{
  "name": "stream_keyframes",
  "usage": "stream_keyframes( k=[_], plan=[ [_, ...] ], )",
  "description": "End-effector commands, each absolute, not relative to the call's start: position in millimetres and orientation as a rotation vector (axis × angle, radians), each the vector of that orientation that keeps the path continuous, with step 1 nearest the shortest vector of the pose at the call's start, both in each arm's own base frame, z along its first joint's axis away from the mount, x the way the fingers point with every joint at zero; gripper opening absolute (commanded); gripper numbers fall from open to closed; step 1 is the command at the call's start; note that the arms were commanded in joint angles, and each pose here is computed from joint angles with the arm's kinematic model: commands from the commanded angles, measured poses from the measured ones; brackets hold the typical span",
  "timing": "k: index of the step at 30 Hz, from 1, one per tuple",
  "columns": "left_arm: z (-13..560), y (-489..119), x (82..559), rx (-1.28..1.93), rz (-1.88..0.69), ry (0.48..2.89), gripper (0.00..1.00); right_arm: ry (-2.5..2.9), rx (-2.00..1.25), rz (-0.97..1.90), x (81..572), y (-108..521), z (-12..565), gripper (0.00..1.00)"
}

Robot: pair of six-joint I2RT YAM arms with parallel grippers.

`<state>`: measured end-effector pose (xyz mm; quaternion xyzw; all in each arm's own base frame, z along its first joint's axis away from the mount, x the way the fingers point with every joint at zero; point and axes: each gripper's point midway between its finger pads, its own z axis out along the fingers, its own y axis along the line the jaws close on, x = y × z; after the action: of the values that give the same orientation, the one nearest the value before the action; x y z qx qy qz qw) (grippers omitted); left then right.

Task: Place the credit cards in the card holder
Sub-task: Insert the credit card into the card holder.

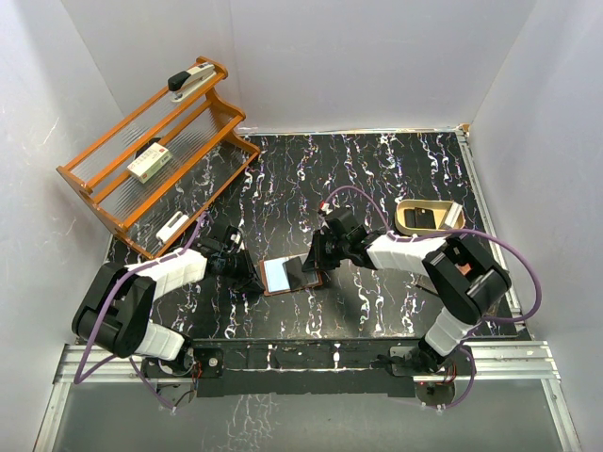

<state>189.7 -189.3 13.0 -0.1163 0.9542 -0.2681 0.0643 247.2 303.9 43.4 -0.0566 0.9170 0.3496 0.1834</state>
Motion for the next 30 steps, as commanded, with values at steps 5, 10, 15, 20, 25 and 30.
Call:
stream_keyframes(
  k=[5,10,15,20,25,30],
  plan=[
    [6,-182,184,-0.344,-0.750,2.915,0.06,2.531,-0.173,0.977,262,313,46,0.00],
    [5,-182,184,-0.341,-0.748,2.916,0.06,2.525,-0.169,0.962,266,313,47,0.00],
    [6,-182,184,-0.340,-0.749,2.916,0.06,2.521,-0.170,0.962,268,314,48,0.00],
    [6,-182,184,-0.341,-0.749,2.916,0.06,2.516,-0.161,0.954,271,314,48,0.00],
    [5,-181,184,-0.341,-0.749,2.918,0.05,2.513,-0.149,0.957,272,315,49,0.00],
    [6,-183,184,-0.343,-0.761,2.917,0.06,2.510,-0.122,0.966,273,316,49,0.00]
  ],
)
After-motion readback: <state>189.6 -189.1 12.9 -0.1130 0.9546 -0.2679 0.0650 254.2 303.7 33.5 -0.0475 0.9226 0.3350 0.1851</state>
